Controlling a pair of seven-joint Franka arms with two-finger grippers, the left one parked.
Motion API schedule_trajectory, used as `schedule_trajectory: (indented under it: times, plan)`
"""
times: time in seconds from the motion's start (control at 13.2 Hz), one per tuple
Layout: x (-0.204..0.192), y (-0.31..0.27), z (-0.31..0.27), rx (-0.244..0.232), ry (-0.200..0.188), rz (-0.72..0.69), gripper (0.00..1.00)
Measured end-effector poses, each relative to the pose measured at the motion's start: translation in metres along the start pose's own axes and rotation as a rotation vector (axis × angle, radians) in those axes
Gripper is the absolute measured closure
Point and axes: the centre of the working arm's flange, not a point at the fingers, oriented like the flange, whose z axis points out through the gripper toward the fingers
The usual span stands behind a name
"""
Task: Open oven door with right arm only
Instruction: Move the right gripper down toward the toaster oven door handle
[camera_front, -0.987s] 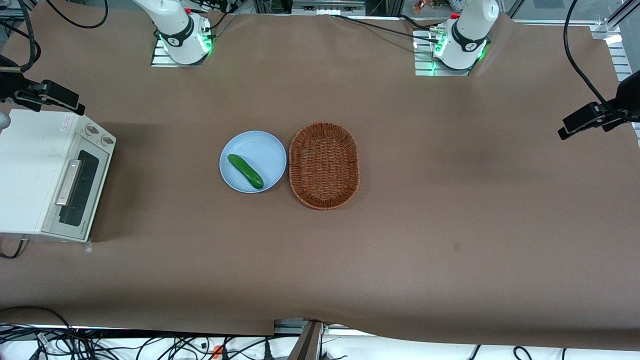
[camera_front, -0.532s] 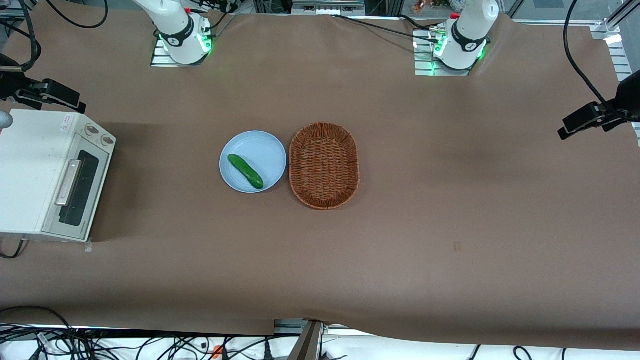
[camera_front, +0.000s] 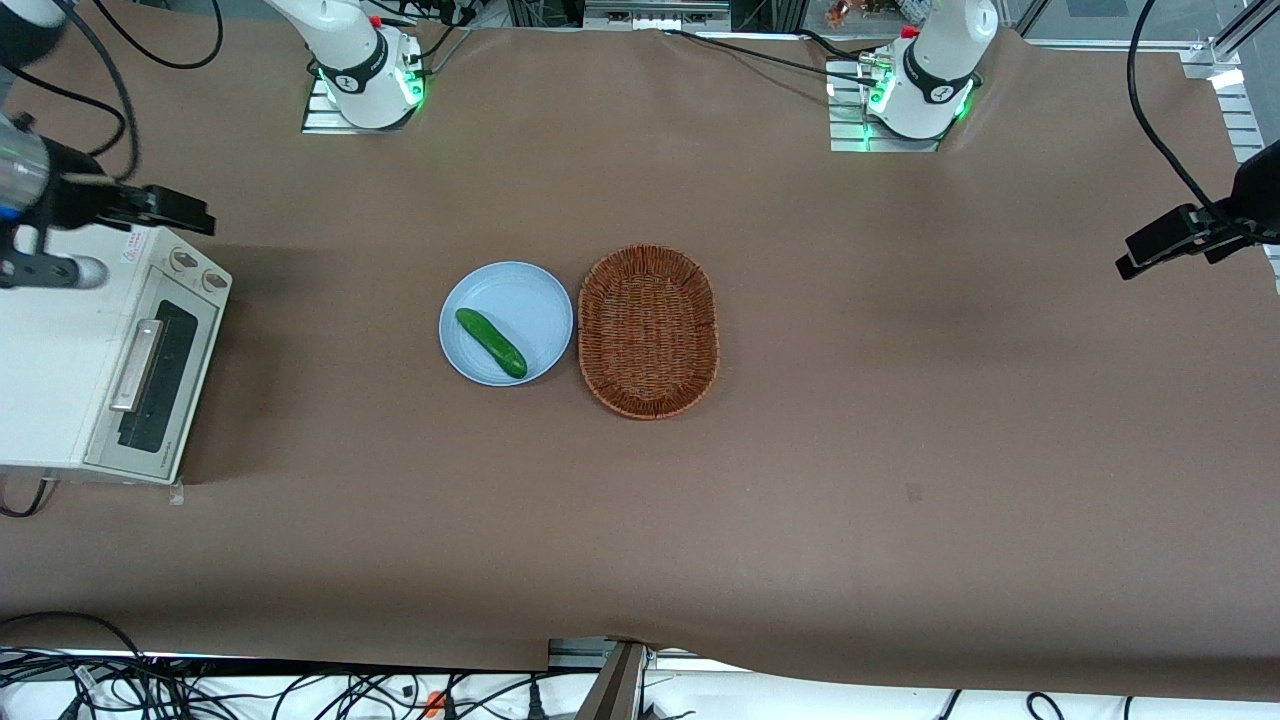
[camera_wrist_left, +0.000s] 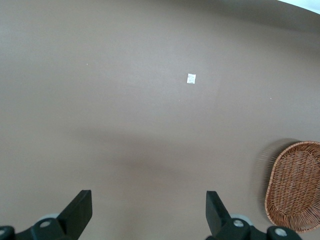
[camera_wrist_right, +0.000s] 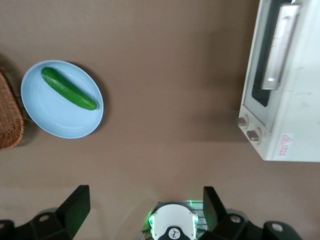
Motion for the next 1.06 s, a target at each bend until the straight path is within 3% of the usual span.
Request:
schedule_trajectory:
  times: [0.3, 0.46, 0.84, 1.06]
  plan:
    - [0.032, -0.028, 0.048, -0.027, -0.092, -0.036, 0.11]
    - [0.045, -0.035, 0.07, -0.043, -0.122, -0.047, 0.37]
    - [0.068, -0.04, 0.126, -0.177, -0.14, -0.173, 0.99]
    - [0.076, -0.032, 0.141, -0.236, -0.138, -0.212, 0.99]
